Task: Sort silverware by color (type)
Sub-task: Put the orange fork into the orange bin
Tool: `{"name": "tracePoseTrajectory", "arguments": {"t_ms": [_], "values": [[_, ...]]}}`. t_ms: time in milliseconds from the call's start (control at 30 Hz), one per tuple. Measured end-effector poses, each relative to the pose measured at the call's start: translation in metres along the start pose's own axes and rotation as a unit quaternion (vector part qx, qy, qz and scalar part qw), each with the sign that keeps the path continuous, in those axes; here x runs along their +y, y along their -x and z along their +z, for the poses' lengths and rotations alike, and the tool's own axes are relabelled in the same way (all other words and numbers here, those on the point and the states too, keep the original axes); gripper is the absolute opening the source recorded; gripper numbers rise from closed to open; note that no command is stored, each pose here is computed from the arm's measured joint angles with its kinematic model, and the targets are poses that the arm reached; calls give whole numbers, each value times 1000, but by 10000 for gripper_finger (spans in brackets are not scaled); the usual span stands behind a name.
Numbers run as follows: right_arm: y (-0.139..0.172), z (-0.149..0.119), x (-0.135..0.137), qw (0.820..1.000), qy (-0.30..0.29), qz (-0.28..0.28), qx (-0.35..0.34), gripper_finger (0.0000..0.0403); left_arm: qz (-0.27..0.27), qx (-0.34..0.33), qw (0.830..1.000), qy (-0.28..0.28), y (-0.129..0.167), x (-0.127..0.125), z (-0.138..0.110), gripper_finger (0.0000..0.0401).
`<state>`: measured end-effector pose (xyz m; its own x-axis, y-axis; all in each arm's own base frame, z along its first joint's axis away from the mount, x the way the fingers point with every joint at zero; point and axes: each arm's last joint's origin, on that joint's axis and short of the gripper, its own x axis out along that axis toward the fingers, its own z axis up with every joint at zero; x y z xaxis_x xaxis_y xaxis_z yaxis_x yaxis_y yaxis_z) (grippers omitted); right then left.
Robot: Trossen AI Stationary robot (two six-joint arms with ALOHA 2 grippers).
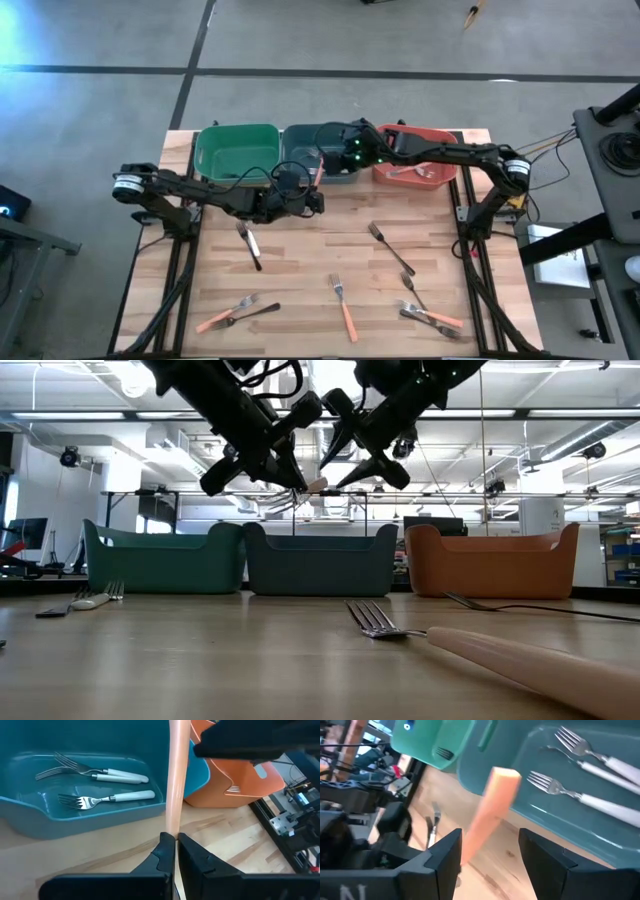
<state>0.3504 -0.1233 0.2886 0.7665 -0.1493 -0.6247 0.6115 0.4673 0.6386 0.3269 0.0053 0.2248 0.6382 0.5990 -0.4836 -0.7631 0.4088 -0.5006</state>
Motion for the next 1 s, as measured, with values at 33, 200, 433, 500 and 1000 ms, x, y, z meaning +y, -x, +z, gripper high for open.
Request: {"name": "tracePoseTrajectory", "arguments": {"t_ms": [33, 200, 433, 500, 1000], "values": [[0, 1, 1, 1000, 2, 2, -2, 189, 0, 0, 1000, -2, 0, 0, 0, 0], [0, 2, 2, 1000, 5, 7, -7, 189, 0, 0, 1000, -4, 0, 0, 0, 0], [0, 2, 2, 1000, 5, 4, -13, 189, -10, -2, 1000, -18, 1, -6, 5, 0], [0, 2, 2, 1000, 5, 4, -14, 189, -14, -4, 1000, -26, 2, -9, 7, 0], [0, 6, 6, 999, 26, 25, -30, 91, -17, -5, 999, -30, 2, -11, 9, 0]]}}
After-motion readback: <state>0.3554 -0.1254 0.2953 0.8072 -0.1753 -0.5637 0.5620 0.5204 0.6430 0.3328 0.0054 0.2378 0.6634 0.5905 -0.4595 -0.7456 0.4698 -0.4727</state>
